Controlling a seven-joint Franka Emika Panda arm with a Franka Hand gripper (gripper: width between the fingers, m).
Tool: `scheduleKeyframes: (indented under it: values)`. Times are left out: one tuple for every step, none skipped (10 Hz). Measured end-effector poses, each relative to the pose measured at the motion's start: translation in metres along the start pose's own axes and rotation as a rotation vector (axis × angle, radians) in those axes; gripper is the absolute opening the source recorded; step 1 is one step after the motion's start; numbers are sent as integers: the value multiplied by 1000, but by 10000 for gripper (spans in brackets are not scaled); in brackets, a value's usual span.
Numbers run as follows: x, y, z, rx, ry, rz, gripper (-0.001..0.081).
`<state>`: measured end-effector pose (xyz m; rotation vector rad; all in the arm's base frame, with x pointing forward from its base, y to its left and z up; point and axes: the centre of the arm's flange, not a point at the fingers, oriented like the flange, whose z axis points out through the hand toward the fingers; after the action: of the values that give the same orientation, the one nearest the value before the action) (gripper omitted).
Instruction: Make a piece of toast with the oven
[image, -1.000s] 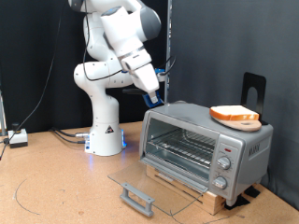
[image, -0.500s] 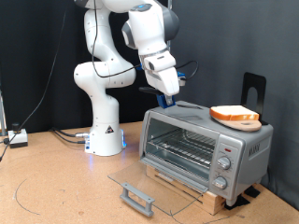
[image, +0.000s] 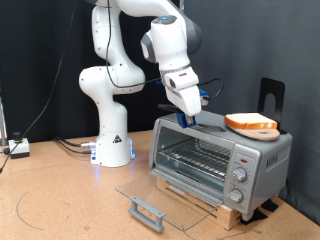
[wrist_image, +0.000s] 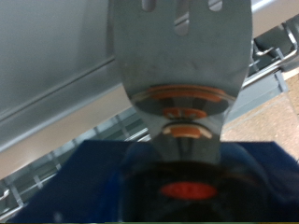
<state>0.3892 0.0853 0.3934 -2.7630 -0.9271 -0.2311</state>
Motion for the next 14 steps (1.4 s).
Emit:
scheduleKeyframes:
  values:
    - [5, 1, 1, 6, 13, 7, 391]
    - [9, 0, 1, 17, 24, 6, 391]
    - [11, -1, -1, 25, 38, -2, 391]
    - [12, -1, -2, 32, 43, -11, 391]
    - [11, 0, -3, 42, 42, -21, 391]
    - [9, 1, -4, 54, 40, -33, 391]
    - [7, 2, -6, 66, 34, -37, 391]
    - [5, 2, -9, 77, 29, -39, 391]
    - [3, 2, -12, 84, 26, -41, 391]
    - [2, 3, -15, 84, 30, -40, 391]
    - [2, 3, -18, 79, 37, -40, 391]
    - [3, 3, -21, 71, 46, -40, 391]
    - [4, 3, -22, 63, 54, -40, 391]
    - [6, 2, -22, 54, 60, -38, 391]
